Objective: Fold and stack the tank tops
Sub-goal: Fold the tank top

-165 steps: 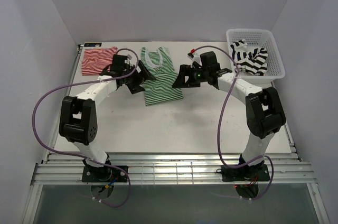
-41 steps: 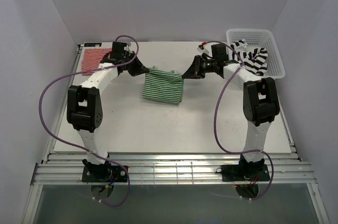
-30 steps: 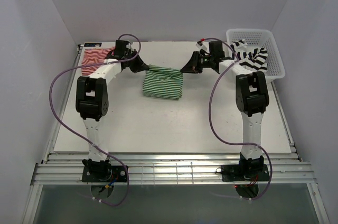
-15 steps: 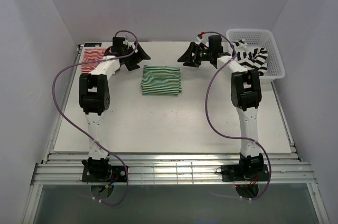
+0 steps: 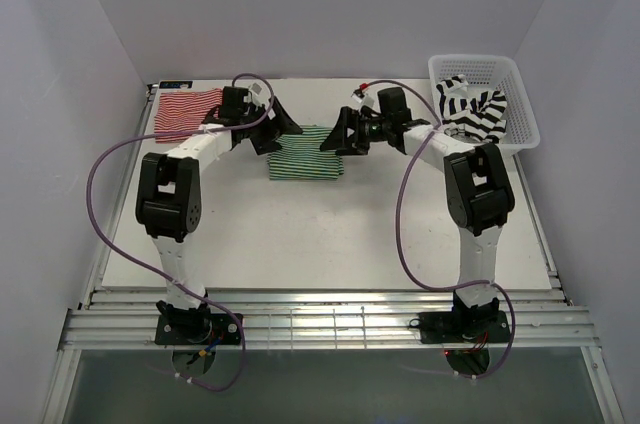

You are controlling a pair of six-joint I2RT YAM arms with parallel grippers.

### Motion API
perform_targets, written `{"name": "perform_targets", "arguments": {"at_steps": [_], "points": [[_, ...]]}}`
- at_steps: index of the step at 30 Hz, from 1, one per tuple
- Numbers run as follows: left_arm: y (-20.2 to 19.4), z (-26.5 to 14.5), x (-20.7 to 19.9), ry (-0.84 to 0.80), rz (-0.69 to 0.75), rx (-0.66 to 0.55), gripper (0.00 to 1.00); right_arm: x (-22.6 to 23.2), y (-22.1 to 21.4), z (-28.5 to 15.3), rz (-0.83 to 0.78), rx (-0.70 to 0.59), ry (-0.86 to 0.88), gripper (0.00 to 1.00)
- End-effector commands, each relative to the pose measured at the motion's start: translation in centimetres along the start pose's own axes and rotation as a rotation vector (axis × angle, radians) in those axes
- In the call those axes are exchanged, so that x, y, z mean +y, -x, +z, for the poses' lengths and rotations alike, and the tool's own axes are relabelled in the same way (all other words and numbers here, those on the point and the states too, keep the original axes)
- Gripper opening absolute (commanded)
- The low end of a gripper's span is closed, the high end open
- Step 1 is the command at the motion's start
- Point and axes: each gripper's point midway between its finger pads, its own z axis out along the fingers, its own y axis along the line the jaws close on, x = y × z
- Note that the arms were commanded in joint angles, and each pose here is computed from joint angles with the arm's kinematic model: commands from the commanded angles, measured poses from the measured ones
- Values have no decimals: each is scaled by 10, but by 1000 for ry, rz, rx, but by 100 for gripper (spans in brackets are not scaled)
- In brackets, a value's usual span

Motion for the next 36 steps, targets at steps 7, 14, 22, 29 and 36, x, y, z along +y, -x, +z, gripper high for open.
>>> {"name": "perform_targets", "arguments": {"at_steps": [7,14,22,29,36], "points": [[-43,14,32,22,-76,102,98,-6,-34,29,23,64,53,90],[-63,17,61,94,-110,128,98,-36,-63,41,108,118,34,90],[-45,-2,40,76,-48,86,98,-36,-54,32,108,98,1,90],[-14,-29,-7,-33,199,45,98,21,-25,-2,-114,44,46,90],[1,-8,41,202,258,96,98,28,-48,-27,-189,55,17,90]]}}
